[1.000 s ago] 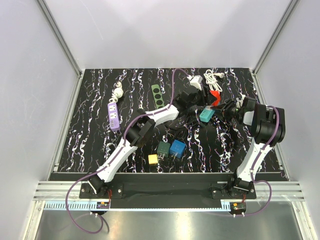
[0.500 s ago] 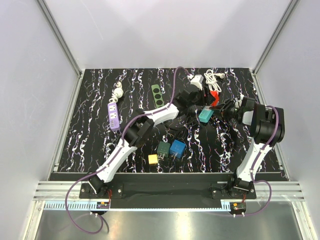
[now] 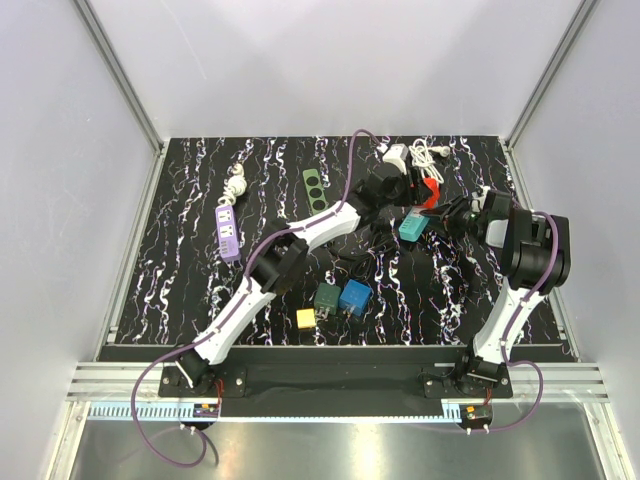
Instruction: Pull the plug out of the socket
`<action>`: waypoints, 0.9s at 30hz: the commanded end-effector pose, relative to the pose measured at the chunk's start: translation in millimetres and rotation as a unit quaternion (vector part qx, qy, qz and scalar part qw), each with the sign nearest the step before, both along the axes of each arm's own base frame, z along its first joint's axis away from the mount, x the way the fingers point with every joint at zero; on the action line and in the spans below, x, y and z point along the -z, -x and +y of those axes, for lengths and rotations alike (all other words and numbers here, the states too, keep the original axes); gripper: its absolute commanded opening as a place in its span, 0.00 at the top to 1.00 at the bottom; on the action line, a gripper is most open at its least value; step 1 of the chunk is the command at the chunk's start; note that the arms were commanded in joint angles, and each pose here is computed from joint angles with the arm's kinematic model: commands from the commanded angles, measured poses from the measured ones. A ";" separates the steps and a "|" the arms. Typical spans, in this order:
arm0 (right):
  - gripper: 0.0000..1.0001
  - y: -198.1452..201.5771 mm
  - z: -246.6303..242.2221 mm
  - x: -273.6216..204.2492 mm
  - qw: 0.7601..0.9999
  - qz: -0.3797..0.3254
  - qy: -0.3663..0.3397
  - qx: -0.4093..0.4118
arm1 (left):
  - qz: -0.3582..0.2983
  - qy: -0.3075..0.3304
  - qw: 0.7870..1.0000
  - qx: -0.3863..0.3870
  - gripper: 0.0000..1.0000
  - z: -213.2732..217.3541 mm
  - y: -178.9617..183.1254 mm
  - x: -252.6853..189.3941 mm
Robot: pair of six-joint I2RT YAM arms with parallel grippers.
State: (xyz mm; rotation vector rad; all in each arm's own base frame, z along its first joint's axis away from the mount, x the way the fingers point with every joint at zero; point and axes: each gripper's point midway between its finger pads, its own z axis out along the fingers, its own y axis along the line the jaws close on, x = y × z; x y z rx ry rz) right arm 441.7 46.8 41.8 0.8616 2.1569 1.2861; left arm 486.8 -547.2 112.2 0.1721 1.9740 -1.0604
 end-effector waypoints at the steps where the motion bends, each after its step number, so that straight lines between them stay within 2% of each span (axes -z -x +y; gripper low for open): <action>1: 1.00 0.4 -12.4 8.2 0.998 0.028 0.049 0.029 | -0.121 0.140 0.981 -0.048 1.00 12.5 -36.6 -146.8; 6: 1.00 -0.4 -12.6 8.1 0.998 0.033 0.051 0.028 | -0.142 0.160 0.976 -0.042 1.00 17.2 -38.7 -168.1; 13: 1.00 0.1 -10.1 9.1 0.997 0.034 0.066 0.017 | -0.121 0.195 0.972 -0.053 1.00 24.3 -41.5 -185.0; 18: 1.00 0.3 -8.1 9.6 0.997 0.035 0.073 0.012 | -0.101 0.215 0.967 -0.089 1.00 35.7 -56.4 -185.6; 27: 1.00 0.4 -5.7 10.2 0.997 0.035 0.065 0.006 | -0.106 0.233 0.963 -0.079 1.00 48.8 -73.8 -179.8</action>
